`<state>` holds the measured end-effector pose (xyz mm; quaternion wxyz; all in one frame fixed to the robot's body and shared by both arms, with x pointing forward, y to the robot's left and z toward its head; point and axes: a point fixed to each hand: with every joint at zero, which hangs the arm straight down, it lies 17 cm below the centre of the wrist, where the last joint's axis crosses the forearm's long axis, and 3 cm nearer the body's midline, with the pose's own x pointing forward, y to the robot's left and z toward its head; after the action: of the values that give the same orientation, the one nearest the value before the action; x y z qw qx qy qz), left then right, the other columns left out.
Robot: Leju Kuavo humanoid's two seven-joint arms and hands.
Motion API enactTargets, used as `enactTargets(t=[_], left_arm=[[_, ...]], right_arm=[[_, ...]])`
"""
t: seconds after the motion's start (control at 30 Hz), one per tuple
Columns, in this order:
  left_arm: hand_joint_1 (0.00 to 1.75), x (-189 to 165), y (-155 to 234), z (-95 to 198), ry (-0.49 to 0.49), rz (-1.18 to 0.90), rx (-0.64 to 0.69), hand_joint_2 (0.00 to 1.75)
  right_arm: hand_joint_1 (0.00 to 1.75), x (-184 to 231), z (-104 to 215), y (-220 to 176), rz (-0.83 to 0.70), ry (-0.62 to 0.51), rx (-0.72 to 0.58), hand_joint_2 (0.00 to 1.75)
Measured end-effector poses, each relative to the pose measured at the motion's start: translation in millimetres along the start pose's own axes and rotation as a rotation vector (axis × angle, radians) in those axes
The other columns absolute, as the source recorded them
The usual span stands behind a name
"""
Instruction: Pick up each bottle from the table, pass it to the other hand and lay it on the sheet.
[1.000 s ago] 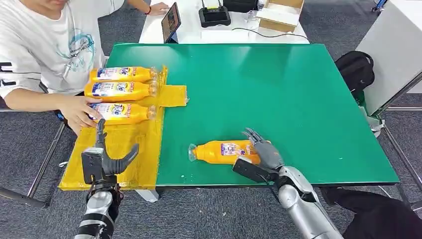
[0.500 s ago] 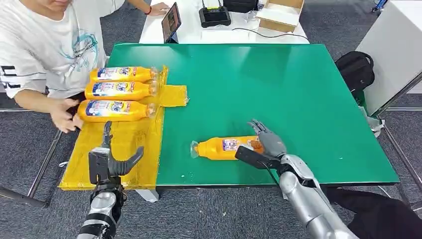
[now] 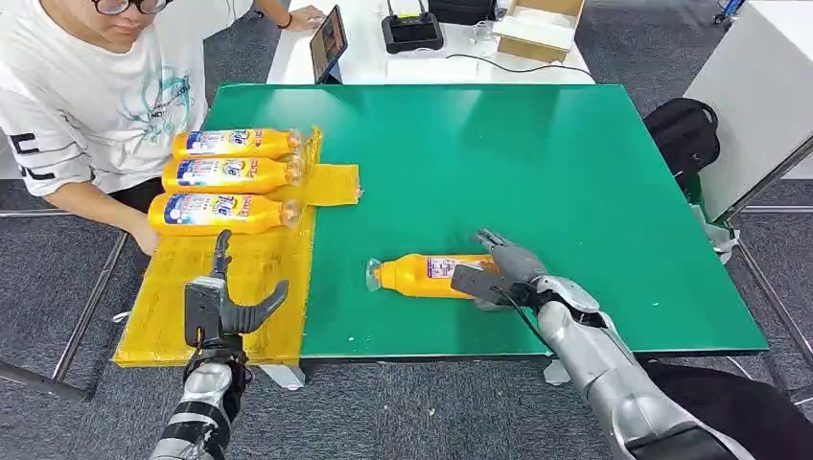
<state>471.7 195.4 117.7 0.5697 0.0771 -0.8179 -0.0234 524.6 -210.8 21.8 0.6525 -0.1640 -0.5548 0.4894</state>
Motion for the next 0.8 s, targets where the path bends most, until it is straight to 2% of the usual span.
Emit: enactTargets(t=[0.13,0.17,0.2,0.23,0.27,0.6,0.7,0.8], left_arm=[[0.0,-1.7,-6.4,-2.8,0.01,0.021,-0.013,1.75],[0.0,-2.0,-8.2,-3.7,0.012,0.025,-0.016,1.75],[0.0,-3.3,-9.6,-4.5,0.017,0.031,-0.017,1.75],[0.0,-3.8,-10.5,-5.2,0.018,0.032,-0.019,1.75],[0.0,-4.3,-11.0,-5.8,0.021,0.038,-0.018,1.75],[0.0,-7.0,-17.5,-4.8,0.036,0.062,-0.031,1.75],[0.0,-8.1,-18.4,-3.3,0.041,0.069,-0.034,1.75],[0.0,-9.6,-19.2,2.1,0.05,0.076,-0.036,1.75]], right_arm=[[0.0,5.4,-4.4,6.9,-0.017,-0.013,0.076,1.75],[0.14,7.1,-5.2,7.0,-0.021,-0.018,0.09,1.75],[1.38,6.9,-5.3,10.6,-0.024,-0.02,0.112,1.75],[1.64,7.5,-5.8,10.9,-0.025,-0.022,0.119,1.75],[1.75,8.3,-6.1,11.8,-0.025,-0.026,0.125,1.75],[1.75,17.8,-5.9,17.0,-0.096,-0.073,0.113,1.75],[1.75,27.6,-4.2,13.0,-0.169,-0.128,0.022,1.75],[1.75,51.9,3.3,3.5,-0.262,-0.202,-0.16,1.75]])
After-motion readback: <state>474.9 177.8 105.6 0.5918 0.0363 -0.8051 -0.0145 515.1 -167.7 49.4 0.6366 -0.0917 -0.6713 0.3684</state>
